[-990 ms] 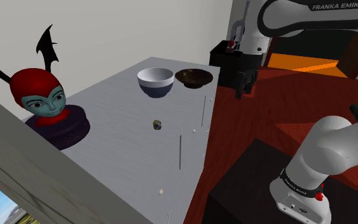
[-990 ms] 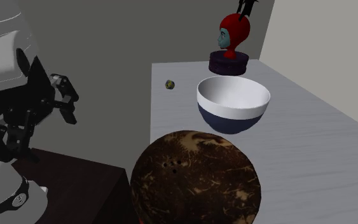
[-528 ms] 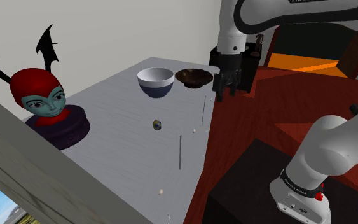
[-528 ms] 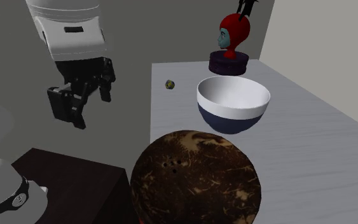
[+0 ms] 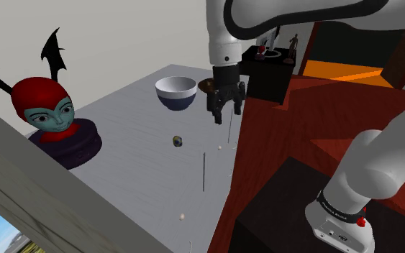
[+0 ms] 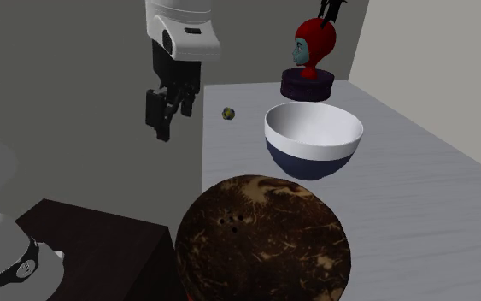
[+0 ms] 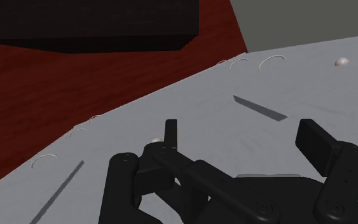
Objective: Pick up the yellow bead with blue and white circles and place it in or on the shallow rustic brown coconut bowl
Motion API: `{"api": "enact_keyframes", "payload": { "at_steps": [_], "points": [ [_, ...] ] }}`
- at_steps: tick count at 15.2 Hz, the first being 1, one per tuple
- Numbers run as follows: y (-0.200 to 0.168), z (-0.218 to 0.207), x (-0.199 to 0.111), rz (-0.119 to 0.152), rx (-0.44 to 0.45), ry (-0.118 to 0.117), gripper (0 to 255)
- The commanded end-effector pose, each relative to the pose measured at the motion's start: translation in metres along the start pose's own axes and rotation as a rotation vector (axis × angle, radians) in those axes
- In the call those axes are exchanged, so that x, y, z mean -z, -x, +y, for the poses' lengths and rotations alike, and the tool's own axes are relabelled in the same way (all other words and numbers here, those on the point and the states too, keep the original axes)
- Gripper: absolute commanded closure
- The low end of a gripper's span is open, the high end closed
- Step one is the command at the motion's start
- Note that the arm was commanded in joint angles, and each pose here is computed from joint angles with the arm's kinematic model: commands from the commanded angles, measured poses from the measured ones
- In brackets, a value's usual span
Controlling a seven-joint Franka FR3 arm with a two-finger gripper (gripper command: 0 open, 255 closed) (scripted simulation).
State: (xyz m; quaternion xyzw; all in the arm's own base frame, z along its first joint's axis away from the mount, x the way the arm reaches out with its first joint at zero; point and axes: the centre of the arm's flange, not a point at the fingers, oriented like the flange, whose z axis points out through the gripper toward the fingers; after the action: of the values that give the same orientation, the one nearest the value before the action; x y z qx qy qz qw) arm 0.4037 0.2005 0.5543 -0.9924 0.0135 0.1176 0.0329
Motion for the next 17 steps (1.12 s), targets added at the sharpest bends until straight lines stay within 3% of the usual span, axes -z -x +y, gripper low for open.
{"api": "enact_keyframes", "payload": {
  "at_steps": [1,12,17],
  "points": [
    [-0.011,-0.025,0.003,-0.018,-0.008,0.007,0],
    [-0.074,-0.166,-0.001,-0.11,-0.042,0.051,0],
    [-0.071,-0.165,-0.027,-0.11,-0.042,0.051,0]
  ]
}}
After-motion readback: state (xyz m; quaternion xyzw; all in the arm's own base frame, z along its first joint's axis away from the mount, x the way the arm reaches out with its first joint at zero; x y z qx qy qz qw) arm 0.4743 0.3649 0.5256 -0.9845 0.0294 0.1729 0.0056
